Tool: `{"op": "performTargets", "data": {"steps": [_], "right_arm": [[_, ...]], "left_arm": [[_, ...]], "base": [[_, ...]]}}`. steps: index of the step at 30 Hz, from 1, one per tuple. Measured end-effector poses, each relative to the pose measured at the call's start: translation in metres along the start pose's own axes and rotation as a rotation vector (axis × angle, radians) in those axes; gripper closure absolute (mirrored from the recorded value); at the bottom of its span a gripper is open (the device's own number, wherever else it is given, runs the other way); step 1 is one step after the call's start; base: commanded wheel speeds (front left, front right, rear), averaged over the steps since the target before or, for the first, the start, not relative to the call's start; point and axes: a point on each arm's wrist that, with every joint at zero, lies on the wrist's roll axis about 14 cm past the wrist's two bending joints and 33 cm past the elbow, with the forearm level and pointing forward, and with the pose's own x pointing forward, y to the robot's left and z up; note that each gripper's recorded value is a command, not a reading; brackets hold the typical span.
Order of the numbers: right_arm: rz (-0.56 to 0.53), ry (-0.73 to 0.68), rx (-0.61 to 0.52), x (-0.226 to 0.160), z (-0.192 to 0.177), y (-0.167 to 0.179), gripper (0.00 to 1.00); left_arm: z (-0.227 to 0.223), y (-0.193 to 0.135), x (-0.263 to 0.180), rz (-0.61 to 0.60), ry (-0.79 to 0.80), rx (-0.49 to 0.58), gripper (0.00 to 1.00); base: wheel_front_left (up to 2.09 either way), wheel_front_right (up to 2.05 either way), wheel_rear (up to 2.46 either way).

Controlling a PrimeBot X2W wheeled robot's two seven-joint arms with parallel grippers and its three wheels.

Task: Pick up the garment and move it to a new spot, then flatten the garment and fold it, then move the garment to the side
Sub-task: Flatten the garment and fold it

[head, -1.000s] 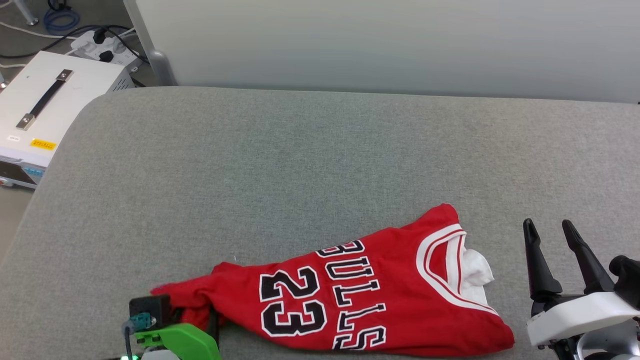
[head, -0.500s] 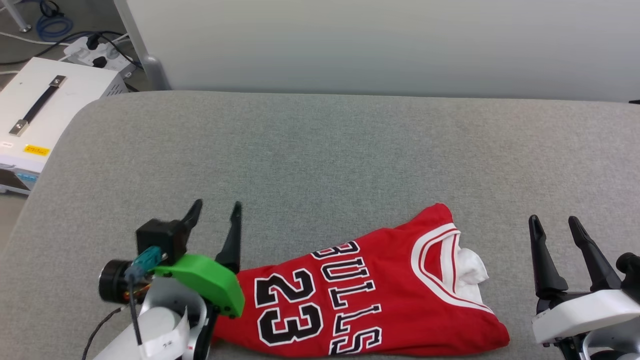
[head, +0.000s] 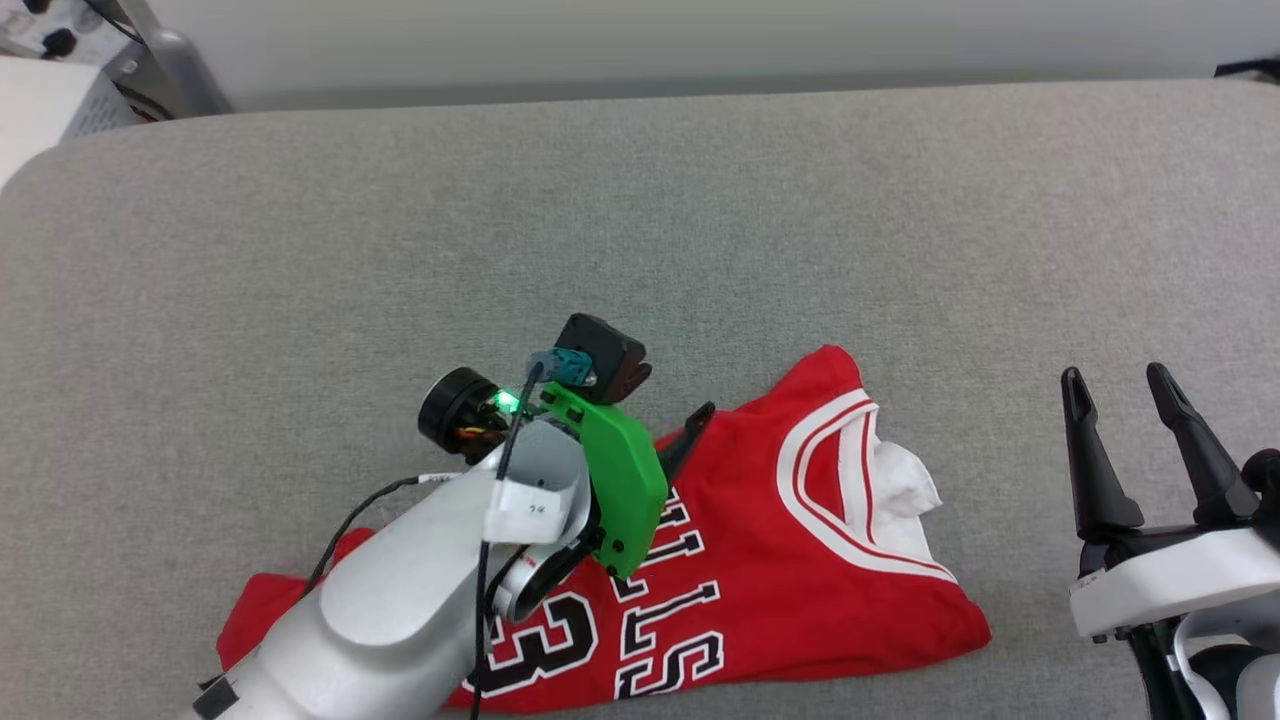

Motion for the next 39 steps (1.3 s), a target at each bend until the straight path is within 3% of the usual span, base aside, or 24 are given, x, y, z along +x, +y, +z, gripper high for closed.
{"op": "performTargets", "data": {"steps": [6,13,15,16,19,23,31,39], "right_arm": [[-0.034,0.036,-0.022,0.005,-0.012,-0.015,0.00],[-0.084,0.075,-0.032,0.002,-0.023,-0.031,0.00],[-0.093,0.080,-0.035,0.001,-0.024,-0.034,0.00],[-0.095,0.080,-0.035,0.000,-0.024,-0.034,0.00],[-0.096,0.076,-0.033,-0.001,-0.023,-0.034,0.00],[-0.094,0.061,-0.030,-0.001,-0.018,-0.033,0.00],[-0.077,0.053,-0.004,-0.005,-0.015,-0.024,0.00],[-0.050,0.051,0.014,-0.008,-0.013,-0.013,0.00]], "left_arm": [[-0.044,-0.009,0.032,-0.103,0.200,0.063,0.00],[-0.087,-0.010,0.049,-0.181,0.430,0.218,0.00],[-0.090,-0.010,0.051,-0.198,0.470,0.260,0.55],[-0.090,-0.011,0.052,-0.204,0.481,0.280,1.00],[-0.090,-0.015,0.051,-0.219,0.487,0.315,1.00],[-0.073,-0.012,0.052,-0.189,0.367,0.289,1.00],[-0.014,0.059,0.027,0.140,0.093,0.212,1.00],[-0.054,0.112,-0.047,0.436,0.085,-0.052,1.00]], "base": [[0.00,0.00,0.00],[0.00,0.00,0.00],[0.00,0.00,0.00],[0.00,0.00,0.00],[0.00,0.00,0.00],[0.00,0.00,0.00],[0.00,0.00,0.00],[0.00,0.00,0.00]]}}
